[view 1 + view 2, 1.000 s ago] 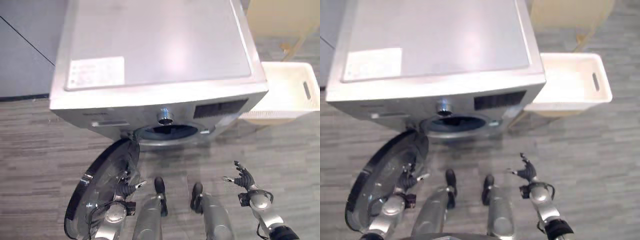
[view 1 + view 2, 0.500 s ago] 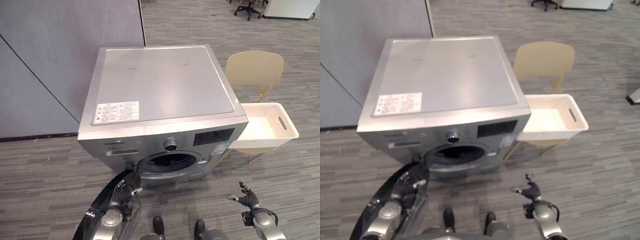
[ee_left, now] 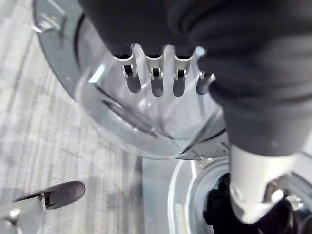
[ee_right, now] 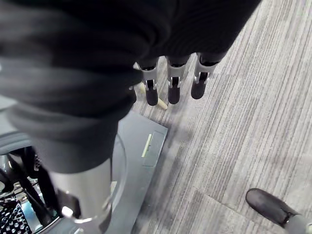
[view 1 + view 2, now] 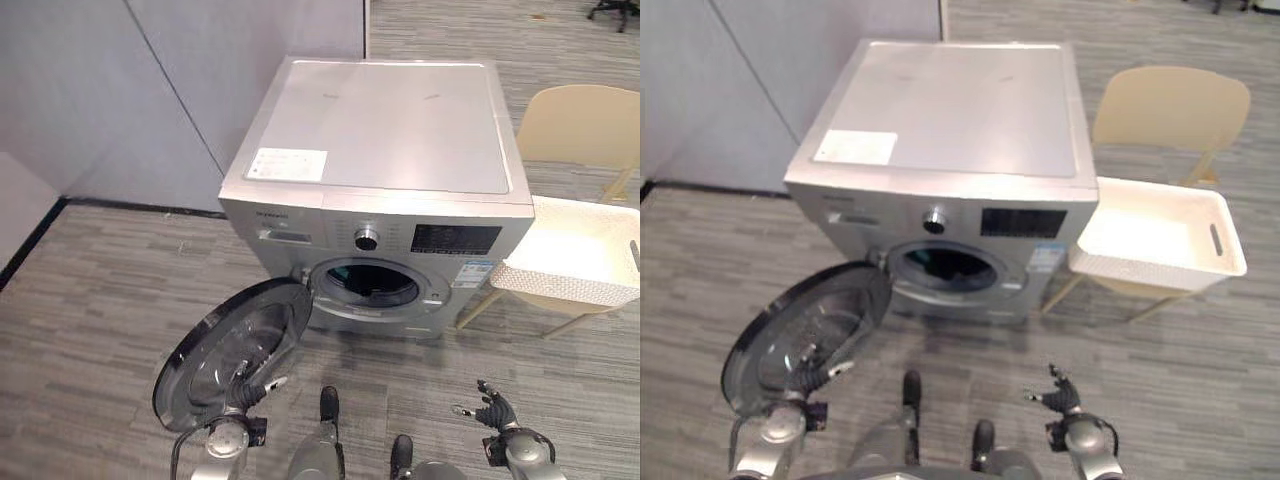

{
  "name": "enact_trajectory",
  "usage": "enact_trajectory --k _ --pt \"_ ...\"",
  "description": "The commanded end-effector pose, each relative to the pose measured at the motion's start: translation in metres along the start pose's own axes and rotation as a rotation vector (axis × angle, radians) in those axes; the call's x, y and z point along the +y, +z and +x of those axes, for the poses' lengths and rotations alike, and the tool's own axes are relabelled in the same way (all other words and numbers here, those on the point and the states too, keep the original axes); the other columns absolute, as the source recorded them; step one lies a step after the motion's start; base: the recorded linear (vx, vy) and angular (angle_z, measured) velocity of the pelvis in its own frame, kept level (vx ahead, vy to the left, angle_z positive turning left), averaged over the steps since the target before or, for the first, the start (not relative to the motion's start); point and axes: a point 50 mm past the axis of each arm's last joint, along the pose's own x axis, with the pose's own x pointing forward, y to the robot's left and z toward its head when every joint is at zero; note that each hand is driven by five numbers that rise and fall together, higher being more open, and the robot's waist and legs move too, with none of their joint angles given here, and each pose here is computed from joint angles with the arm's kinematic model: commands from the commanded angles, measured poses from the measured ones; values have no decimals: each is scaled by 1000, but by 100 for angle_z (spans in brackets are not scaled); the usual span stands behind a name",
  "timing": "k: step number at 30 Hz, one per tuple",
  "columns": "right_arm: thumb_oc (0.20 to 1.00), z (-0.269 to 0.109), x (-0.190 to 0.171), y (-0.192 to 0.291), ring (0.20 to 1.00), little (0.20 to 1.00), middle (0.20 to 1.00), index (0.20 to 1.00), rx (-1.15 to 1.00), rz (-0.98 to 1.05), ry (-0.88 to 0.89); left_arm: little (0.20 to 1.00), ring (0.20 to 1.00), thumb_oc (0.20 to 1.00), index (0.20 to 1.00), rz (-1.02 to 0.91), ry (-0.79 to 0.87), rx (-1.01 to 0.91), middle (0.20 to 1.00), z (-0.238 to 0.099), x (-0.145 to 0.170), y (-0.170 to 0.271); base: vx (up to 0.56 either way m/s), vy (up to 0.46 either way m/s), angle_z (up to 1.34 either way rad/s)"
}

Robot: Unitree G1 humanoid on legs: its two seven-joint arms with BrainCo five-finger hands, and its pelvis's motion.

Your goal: Grab the laundry basket,head to the washer,open it,put in the laundry and shut it.

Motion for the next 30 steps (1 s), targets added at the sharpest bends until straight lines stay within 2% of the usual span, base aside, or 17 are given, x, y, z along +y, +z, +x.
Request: enact_trajectory --k 1,5,10,12,17,24,30 --pt "1000 5 -14 21 1000 1000 1000 1000 -97 14 -51 1000 1000 1000 1000 54 -7 -172 1000 9 3 39 -43 86 44" --pt "1000 4 -15 18 1000 1000 1000 1000 -85 8 -52 1000 1000 1000 1000 100 -1 -228 1000 11 1 53 47 113 30" --pt "1000 1 -12 12 1000 1000 1000 1000 -75 5 -37 1000 1000 1000 1000 248 43 -338 1000 15 13 82 108 113 14" --pt "1000 -1 -9 12 1000 1000 1000 1000 -84 -20 -13 1000 1000 1000 1000 359 160 -459 1000 19 37 120 101 145 3" --pt "1000 -4 -6 11 1000 1000 1000 1000 -93 -38 11 1000 1000 1000 1000 416 313 -522 1000 22 66 150 37 69 -11" --pt "1000 -5 -8 10 1000 1000 1000 1000 -93 -73 35 1000 1000 1000 1000 505 435 -318 1000 34 102 128 19 66 -21" --pt "1000 -6 -13 8 1000 1000 1000 1000 -85 -110 49 1000 1000 1000 1000 547 411 -103 1000 37 121 91 0 63 -35"
